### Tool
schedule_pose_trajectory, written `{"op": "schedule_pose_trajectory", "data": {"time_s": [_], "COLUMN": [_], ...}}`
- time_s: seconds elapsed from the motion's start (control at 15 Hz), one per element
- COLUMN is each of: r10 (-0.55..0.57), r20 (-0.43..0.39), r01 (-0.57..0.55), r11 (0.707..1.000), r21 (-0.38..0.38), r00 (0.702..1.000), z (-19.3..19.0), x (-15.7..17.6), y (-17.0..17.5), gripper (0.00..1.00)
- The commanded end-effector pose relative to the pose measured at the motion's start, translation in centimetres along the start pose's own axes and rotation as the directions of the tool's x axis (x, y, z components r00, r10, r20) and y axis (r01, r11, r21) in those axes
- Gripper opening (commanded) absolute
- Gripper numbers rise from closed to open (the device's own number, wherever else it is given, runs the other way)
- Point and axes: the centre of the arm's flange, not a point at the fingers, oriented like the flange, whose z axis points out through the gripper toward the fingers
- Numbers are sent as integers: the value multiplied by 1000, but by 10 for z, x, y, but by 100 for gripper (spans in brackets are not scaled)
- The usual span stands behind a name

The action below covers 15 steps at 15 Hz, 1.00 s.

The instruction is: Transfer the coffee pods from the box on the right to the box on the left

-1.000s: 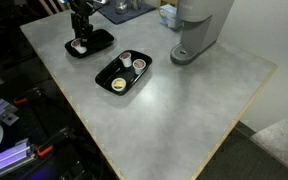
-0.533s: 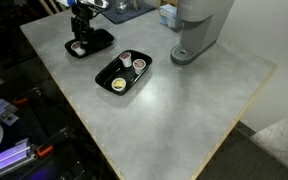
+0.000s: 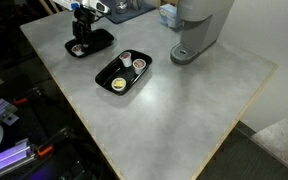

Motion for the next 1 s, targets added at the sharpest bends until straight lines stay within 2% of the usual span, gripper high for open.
{"op": "schedule_pose_trajectory", "data": {"time_s": [0.0,0.2,0.27,0.4,0.47,0.6,0.93], "r10": [-23,-24,-24,-23,-23,-22,-16], "r20": [23,20,16,9,5,-6,-50], "r01": [24,24,24,23,23,21,15], "r11": [1000,1000,1000,1000,1000,1000,1000], "r21": [-18,-18,-18,-16,-16,-14,-15], "r00": [999,1000,1000,1000,1000,1000,999], "z": [-1,-2,-5,-8,-10,-14,-34], "x": [9,10,9,9,9,8,3], "y": [2,2,2,2,3,4,11], "gripper": [57,67,85,88,95,100,100]}}
